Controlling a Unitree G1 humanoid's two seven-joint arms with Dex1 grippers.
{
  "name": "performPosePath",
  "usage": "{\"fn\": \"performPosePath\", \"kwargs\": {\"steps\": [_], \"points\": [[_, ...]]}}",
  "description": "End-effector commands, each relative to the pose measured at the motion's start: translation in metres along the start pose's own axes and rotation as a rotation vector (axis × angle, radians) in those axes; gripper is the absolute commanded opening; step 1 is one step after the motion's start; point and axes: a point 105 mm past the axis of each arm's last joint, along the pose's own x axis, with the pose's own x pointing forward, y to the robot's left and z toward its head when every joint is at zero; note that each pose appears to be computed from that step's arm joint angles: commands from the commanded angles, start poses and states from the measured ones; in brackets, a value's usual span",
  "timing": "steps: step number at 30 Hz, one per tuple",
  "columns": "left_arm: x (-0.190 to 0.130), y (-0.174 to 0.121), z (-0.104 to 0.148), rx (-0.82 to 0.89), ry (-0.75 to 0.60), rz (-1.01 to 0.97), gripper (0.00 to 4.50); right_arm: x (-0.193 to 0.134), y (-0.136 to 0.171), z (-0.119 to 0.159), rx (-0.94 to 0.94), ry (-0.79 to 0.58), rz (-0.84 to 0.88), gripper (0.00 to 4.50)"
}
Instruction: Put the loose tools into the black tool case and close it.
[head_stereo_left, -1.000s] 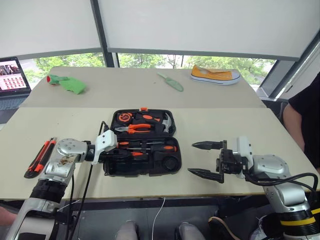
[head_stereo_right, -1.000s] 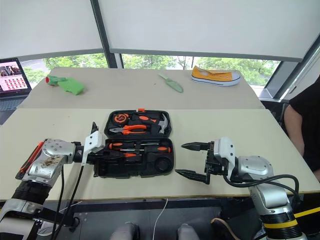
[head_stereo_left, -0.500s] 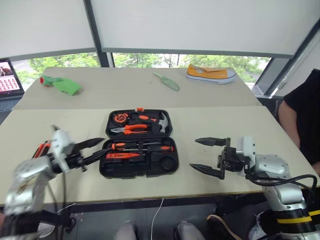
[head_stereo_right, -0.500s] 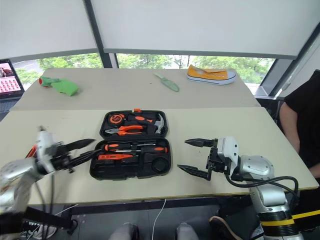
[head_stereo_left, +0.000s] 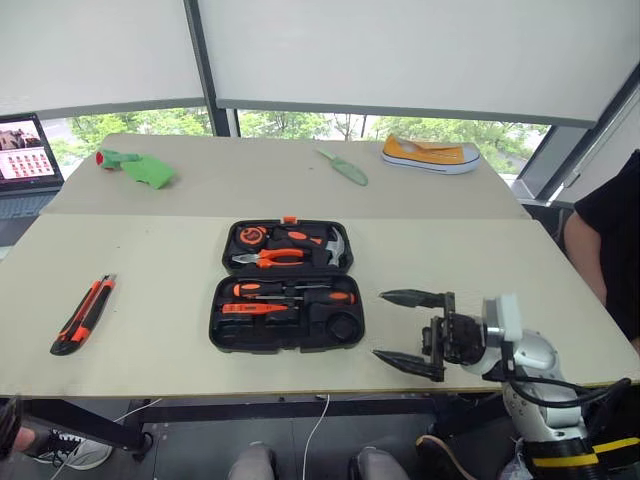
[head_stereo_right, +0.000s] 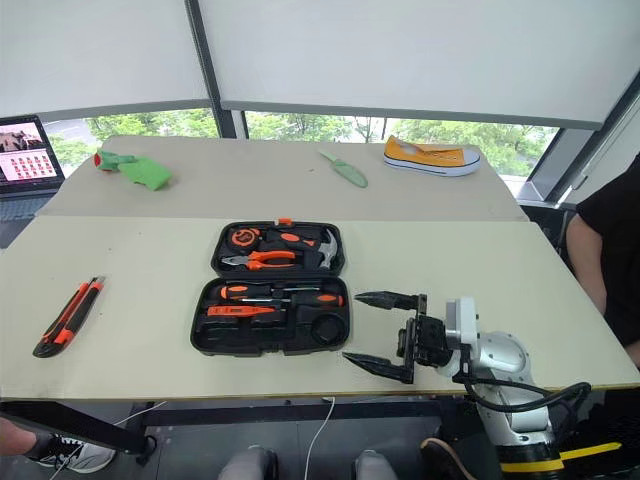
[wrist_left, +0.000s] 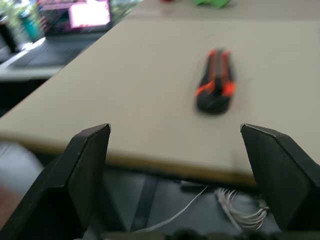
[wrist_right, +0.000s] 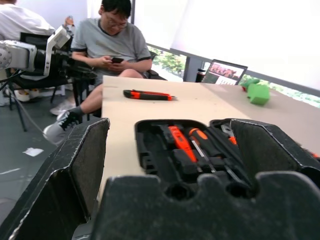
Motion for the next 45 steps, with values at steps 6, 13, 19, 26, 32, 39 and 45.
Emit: {"fn": "performPosePath", "kwargs": {"steps": [6,13,19,26,32,39,45], "points": [[0.054,-0.024,0.040,-0.052,0.037,-0.076,4.45,0.008,-0.002,0.013,-0.062,-0.011,0.039,4.50],[0.113,-0.061,0.056,-0.035,0.214,-0.189,4.45,0.021,-0.005,0.018,-0.100,-0.020,0.063,4.50],[0.150,-0.069,0.029,0.029,0.383,-0.203,4.45,0.029,-0.005,0.019,-0.102,-0.022,0.079,4.50],[0.161,-0.073,0.027,0.033,0.411,-0.267,2.58,0.025,-0.007,0.022,-0.095,-0.006,0.051,4.50],[0.156,-0.121,0.080,0.119,0.114,-0.691,1.59,0.014,-0.008,0.024,-0.096,0.032,0.027,4.50],[0.083,-0.232,0.102,0.434,-0.017,-1.452,1.59,-0.026,-0.011,0.023,-0.157,0.215,0.047,4.50],[0.059,-0.291,0.074,0.659,0.016,-1.683,1.59,-0.044,-0.009,0.024,-0.128,0.266,0.023,4.50]]}}
